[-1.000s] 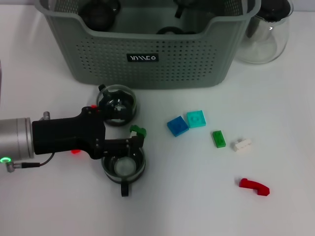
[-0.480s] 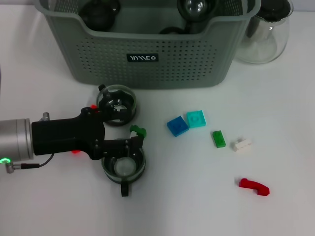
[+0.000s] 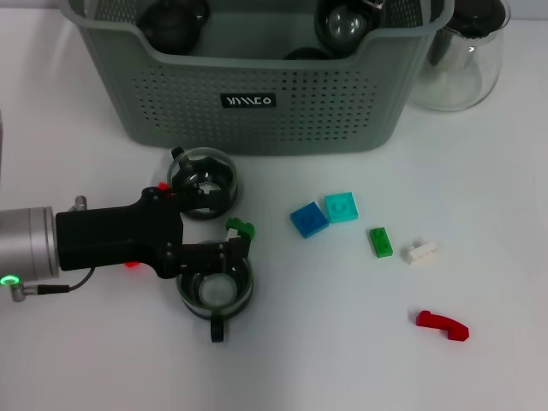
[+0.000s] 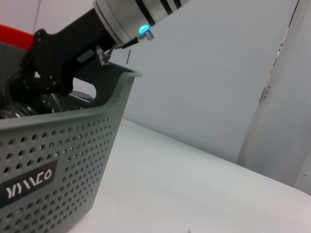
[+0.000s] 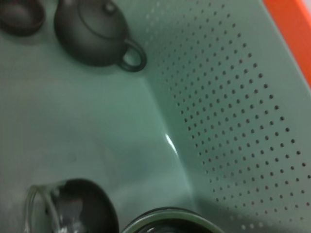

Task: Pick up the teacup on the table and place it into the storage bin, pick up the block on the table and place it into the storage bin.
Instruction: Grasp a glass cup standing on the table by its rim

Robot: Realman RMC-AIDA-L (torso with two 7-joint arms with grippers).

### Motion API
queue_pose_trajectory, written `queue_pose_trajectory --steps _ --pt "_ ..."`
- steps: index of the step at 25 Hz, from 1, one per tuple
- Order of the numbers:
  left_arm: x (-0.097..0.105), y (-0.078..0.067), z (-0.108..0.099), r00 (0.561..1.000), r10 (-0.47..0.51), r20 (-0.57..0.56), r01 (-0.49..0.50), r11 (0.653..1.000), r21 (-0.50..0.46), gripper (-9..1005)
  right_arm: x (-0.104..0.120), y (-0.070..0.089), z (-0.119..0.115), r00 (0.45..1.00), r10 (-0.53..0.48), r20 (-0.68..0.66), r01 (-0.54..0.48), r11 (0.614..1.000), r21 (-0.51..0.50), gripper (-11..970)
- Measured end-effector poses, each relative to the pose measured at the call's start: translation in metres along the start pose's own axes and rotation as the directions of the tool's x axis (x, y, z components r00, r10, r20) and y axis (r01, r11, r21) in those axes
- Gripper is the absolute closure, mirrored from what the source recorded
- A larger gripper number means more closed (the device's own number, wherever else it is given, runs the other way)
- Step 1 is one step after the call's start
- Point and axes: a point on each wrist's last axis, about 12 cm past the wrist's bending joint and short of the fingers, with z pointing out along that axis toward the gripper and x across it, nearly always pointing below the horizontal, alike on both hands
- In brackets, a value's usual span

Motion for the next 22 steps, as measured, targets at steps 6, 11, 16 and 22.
queue_pose_trajectory --steps 6,11,16,22 --pt "0.0 0.0 0.0 1.0 -0.001 0.0 0.001 1.0 0.0 252 0.0013 0.0023 0.0011 1.0 0.001 -0.009 -0.001 1.0 -0.005 806" --pt "-0.0001 0.0 0.0 1.0 -0.002 0.0 0.002 1.0 0.0 257 0.0011 0.003 0.0012 1.0 -0.005 -0.012 0.005 1.0 -0.005 800" --pt "-0.0001 0.0001 0.0 1.0 -0.002 0.0 0.002 1.0 0.0 261 0.0005 0.0041 0.0013 1.0 -0.012 -0.013 0.012 1.0 -0.006 794" --pt "0.0 -0.0001 0.0004 1.0 0.0 0.001 0.0 1.0 0.001 267 0.0007 0.0043 0.0013 1.0 -0.013 -0.016 0.013 1.0 -0.008 787"
